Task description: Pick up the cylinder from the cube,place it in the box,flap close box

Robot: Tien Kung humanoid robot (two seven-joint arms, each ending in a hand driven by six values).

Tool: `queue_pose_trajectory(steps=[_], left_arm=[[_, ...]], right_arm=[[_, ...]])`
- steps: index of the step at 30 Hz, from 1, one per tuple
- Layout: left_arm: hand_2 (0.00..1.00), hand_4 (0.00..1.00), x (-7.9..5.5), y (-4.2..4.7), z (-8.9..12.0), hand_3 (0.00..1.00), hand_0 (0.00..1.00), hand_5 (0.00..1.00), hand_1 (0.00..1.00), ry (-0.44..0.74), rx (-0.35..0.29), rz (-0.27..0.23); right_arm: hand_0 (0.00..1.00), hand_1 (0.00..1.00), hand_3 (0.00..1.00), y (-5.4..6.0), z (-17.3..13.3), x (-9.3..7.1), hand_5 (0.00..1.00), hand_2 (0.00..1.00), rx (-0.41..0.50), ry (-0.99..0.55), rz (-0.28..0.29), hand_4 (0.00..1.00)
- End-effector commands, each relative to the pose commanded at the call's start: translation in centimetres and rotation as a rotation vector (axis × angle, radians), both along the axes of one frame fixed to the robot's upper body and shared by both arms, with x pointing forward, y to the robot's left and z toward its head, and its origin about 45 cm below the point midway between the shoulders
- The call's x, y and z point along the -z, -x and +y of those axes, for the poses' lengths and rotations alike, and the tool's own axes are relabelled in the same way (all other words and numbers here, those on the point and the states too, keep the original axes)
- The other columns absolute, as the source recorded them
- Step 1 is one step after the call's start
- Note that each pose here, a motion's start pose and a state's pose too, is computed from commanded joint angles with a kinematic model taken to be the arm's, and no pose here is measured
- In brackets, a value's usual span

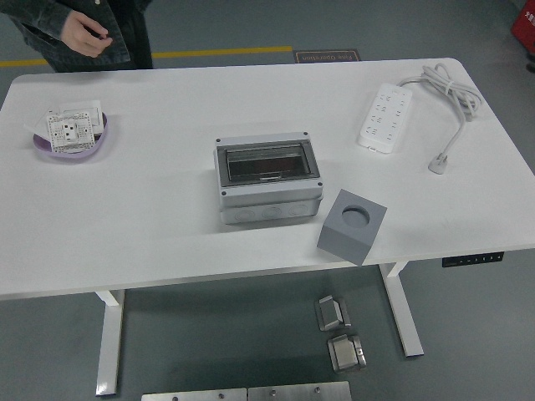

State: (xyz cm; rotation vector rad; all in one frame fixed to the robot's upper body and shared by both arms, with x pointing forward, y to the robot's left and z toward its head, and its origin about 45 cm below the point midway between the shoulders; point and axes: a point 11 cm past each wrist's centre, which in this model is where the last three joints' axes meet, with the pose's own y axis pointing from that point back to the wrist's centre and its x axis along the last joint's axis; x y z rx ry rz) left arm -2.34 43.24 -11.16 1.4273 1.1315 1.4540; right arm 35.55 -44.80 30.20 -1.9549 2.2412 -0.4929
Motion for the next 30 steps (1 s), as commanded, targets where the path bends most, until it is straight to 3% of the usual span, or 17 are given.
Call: queue_pose_trajectory(steps=[30], left_arm=[[0.539, 0.559, 0.04, 0.01, -0.14, 0.577, 0.662, 0.248, 0.651, 0.003, 0.0, 0.003]], right_arm=[[0.79, 0.767, 0.77, 0.33, -0.44, -0.07, 0.388, 0.792, 0.016, -0.009, -0.012, 0.699]])
